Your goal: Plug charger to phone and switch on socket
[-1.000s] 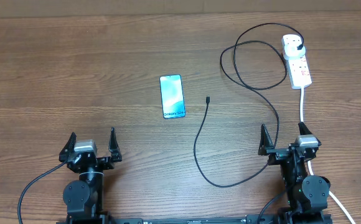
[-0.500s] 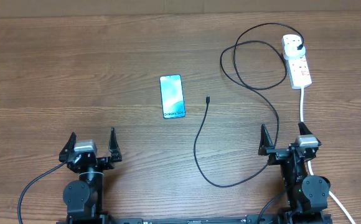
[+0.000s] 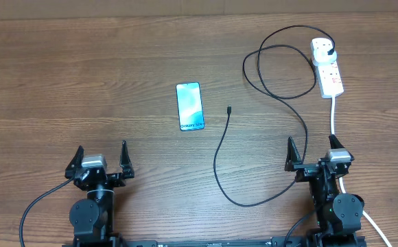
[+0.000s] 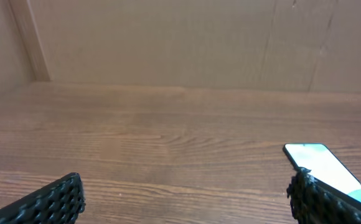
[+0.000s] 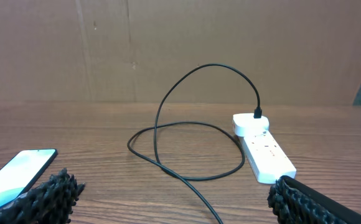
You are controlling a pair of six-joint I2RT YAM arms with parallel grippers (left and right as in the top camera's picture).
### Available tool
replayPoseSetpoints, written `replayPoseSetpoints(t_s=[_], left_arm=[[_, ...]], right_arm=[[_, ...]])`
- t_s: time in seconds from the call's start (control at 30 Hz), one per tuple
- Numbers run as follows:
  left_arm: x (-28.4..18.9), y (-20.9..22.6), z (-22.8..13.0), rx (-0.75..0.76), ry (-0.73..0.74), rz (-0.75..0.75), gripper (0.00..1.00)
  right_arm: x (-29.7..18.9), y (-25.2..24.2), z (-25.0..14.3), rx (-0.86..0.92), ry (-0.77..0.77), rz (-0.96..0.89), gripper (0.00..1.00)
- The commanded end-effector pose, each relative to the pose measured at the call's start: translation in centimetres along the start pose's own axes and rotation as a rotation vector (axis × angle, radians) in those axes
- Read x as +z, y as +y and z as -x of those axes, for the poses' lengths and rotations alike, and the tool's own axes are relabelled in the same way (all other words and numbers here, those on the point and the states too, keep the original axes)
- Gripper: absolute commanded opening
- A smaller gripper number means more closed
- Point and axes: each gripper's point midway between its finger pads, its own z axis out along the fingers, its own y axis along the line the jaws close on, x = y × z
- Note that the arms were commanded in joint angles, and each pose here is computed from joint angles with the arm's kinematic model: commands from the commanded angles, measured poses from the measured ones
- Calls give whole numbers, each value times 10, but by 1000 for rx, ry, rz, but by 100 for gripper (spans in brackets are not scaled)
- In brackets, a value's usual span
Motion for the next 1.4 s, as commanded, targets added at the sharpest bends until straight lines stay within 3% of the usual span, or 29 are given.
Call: replayPoseSetpoints(t_s=[0.0,0.1,0.33,0.7,0.83,0.97,1.2,1.37], left_arm=[[0,2,6,15,-29,11,100],[0,0,8,14,-35,-3,99],[-10,-36,44,-1,-149,-216,100],[-43,-41,117,33,8,-237,100],[-44,-55,123,4,225,-313,100],[-39,-68,114,-62,609,-385,100],[-27,-86,145,-146,835,-472,100],[-32,-90,148,-156,1095,-455,100]], right_arm=[[0,2,-1,3,-7,10,100],[0,2,-1,3,-7,10,100],[0,2,-1,3,-7,10,100],[0,2,-1,3,-7,10,100],[0,2,-1,3,-7,10,100],[0,2,-1,3,-7,10,100],[0,2,-1,3,-7,10,100],[0,2,-1,3,-7,10,100]])
